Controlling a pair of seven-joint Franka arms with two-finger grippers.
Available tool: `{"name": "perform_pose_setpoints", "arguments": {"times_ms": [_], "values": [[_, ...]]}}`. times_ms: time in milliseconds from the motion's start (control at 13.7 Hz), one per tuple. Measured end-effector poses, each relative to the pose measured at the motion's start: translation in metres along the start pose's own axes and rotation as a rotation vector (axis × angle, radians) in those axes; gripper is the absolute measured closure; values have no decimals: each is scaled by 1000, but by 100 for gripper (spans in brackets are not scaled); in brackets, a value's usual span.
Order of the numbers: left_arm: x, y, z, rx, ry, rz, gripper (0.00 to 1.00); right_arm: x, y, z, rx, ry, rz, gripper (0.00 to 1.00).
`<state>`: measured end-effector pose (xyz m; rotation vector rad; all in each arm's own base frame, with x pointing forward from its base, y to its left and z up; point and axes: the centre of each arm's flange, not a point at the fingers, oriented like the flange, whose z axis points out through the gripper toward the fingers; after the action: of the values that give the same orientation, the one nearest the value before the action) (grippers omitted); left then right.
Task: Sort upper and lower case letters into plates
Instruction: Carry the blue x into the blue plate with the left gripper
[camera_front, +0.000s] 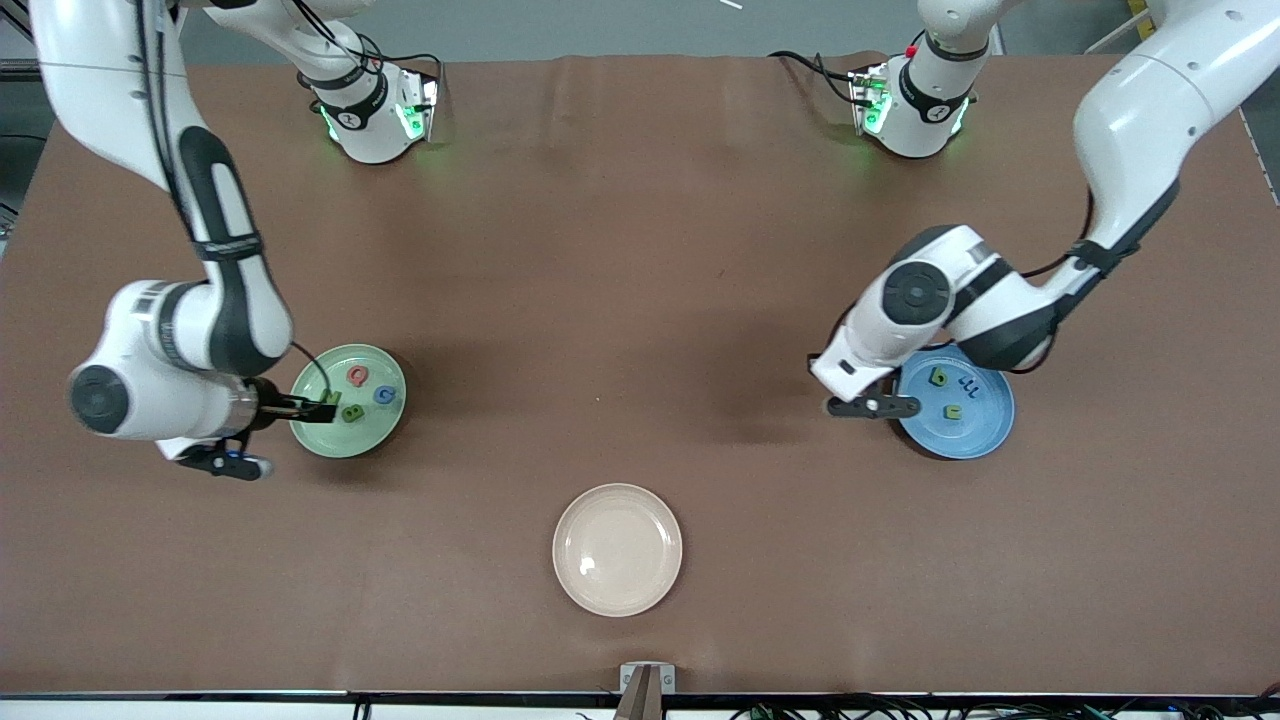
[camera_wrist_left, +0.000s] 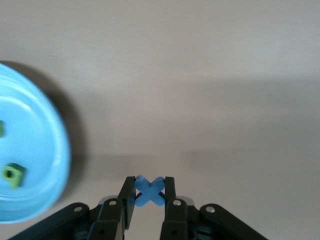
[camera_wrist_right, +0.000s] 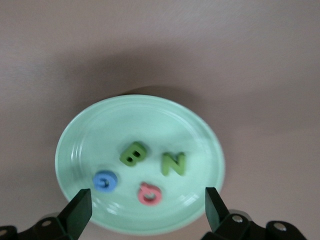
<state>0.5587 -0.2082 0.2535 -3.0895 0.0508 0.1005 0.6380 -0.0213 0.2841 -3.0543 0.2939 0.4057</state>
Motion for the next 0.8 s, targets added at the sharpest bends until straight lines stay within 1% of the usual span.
{"name": "perform_pose_setpoints", "arguments": {"times_ms": [73, 218, 364, 437, 510, 801], "values": [[3, -18, 3, 0, -7, 5, 73, 1, 8, -21, -5, 2, -29, 0], [9, -51, 7, -3, -18, 28, 73, 0, 16, -64, -40, 6, -91, 0], [14, -83, 11, -2, -22, 51, 73, -5, 16, -99, -53, -2, -108, 0], [16, -97, 13, 3, -21, 63, 73, -6, 19, -113, -54, 3, -106, 0], [18, -111, 17, 8, -25, 72, 73, -6, 25, -127, -58, 19, -101, 0], [21, -147, 42, 28, -51, 106, 73, -12, 46, -180, -110, 99, -125, 0]]}}
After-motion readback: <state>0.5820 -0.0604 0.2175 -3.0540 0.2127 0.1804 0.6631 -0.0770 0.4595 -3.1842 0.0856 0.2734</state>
